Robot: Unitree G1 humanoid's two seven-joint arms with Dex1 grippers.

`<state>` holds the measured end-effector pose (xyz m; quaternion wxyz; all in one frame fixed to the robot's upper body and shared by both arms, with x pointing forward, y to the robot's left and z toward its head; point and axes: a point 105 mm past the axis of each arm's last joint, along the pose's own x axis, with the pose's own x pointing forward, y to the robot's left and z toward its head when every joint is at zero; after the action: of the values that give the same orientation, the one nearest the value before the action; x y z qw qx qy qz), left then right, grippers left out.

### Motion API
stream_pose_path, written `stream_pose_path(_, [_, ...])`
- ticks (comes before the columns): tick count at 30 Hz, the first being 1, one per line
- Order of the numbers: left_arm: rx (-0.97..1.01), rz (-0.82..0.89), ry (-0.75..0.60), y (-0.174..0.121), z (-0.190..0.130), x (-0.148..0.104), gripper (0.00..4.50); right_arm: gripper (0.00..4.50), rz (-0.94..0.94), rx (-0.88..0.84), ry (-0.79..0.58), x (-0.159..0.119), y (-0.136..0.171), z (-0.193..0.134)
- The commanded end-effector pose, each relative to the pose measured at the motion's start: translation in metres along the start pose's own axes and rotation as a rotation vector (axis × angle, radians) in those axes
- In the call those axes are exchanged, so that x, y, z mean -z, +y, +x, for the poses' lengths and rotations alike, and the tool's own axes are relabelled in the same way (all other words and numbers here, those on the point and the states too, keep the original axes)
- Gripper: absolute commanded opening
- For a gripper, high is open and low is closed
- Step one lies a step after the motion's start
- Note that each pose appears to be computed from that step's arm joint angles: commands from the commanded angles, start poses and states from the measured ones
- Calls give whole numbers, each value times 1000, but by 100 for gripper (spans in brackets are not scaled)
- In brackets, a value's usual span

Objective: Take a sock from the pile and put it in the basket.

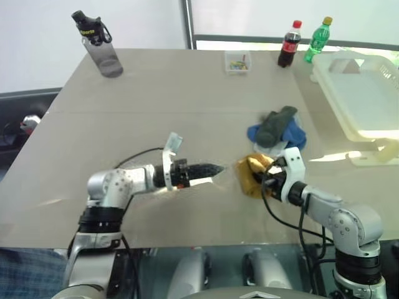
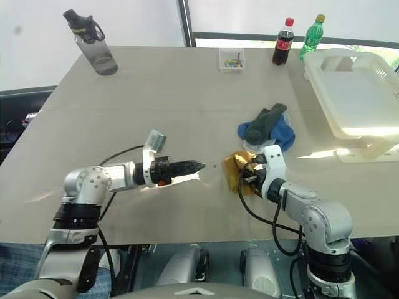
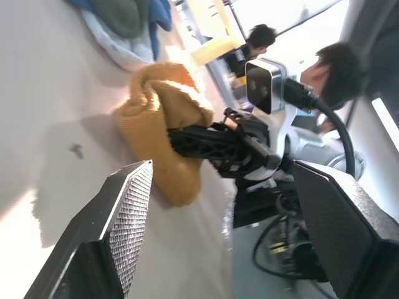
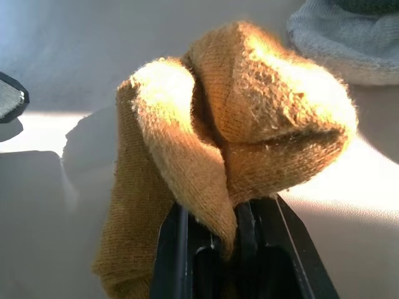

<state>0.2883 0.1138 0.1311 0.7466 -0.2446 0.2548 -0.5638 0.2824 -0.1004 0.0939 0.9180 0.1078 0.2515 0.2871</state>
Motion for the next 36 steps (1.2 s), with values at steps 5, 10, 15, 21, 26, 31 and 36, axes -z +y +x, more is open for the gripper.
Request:
stream_pose_path(5, [-115, 475, 76, -19, -21, -20, 380, 5, 2, -5, 2, -10, -9, -9])
stream_pose_path(10, [-130, 706, 88, -30, -35, -25, 380, 5, -47, 1, 4, -19, -15, -17])
stream_pose_path(15, [-149, 783, 67, -40, -54, -30, 380, 5, -101, -16, -23, -47, -19, -39])
stream_pose_path(21, [-152, 834, 14, -50, -58, -39, 380, 5, -114, 11, -155, -118, -36, -67])
stream_pose_path(26, [-149, 867, -25, -57, -57, -45, 380, 5, -85, 115, -259, -170, -67, -98])
stream_pose_path(31, [-128, 893, -78, -65, -55, -49, 380, 5, 86, 382, -449, -227, -146, -137])
stream_pose_path(36, [-110, 909, -137, -69, -51, -57, 380, 5, 200, 643, -578, -239, -214, -160])
